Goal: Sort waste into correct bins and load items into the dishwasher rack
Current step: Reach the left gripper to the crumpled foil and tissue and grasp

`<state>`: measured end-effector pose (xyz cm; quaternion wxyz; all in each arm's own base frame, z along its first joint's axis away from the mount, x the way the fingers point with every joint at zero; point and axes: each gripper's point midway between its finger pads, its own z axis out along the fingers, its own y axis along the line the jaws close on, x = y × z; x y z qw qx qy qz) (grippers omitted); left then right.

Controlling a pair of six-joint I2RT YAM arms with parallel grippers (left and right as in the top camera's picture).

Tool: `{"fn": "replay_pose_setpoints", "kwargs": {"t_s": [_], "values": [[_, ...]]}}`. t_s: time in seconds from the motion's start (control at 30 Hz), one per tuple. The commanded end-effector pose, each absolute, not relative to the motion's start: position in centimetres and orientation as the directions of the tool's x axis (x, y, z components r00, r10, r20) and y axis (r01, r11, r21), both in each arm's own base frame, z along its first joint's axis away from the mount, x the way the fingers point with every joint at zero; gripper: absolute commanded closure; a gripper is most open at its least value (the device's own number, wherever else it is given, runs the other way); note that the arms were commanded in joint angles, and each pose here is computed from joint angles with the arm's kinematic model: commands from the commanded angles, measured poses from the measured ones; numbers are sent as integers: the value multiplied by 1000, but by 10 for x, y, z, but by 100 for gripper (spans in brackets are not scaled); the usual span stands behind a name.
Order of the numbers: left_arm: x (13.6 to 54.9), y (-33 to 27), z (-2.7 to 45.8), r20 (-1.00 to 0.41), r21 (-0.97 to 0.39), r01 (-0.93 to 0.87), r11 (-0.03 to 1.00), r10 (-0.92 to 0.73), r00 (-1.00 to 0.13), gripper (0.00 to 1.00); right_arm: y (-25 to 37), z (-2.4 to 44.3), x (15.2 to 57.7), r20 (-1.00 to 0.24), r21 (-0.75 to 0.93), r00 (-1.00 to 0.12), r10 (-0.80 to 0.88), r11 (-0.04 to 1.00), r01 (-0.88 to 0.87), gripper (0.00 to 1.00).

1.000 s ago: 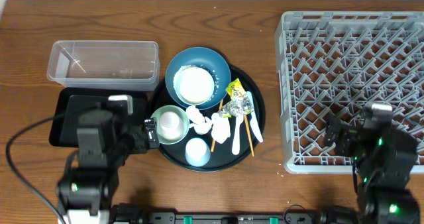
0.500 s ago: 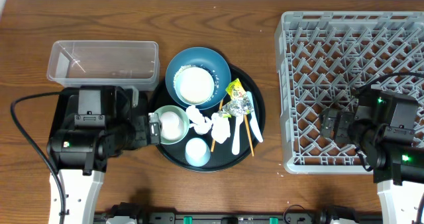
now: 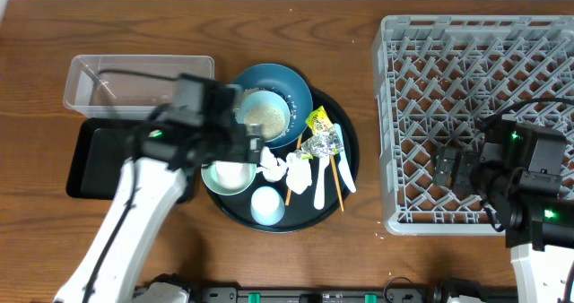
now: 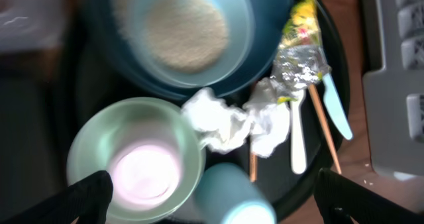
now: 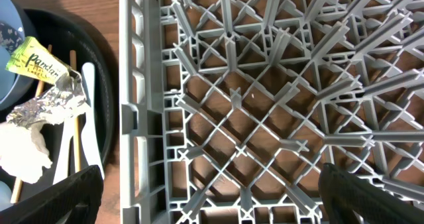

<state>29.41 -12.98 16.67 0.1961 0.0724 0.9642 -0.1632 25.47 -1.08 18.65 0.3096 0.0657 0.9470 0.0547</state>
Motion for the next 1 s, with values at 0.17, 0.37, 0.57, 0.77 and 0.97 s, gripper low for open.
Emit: {"fn": "replay_pose_setpoints", "kwargs": {"t_s": [0.17,0.37,0.57,0.77,0.97], "values": [[301,-196,125,-373,-199,365,909,274,-886,2,-6,195,257,-593,161,-788,162,984,81,1],[300,-224,82,-318,-171,419,892,352,-880,2,-6,195,257,-593,161,-789,162,984,81,1],[298,-227,57,-259,-161,419,894,371,-892,2,-6,195,257,-593,161,-789,162,984,81,1],[299,-229,45,-242,-159,418,894,375,-895,9,-6,195,257,-593,161,-789,162,984,81,1],[296,-229,36,-218,-155,421,894,384,-897,33,-6,195,257,-593,161,-789,162,984,81,1]]}}
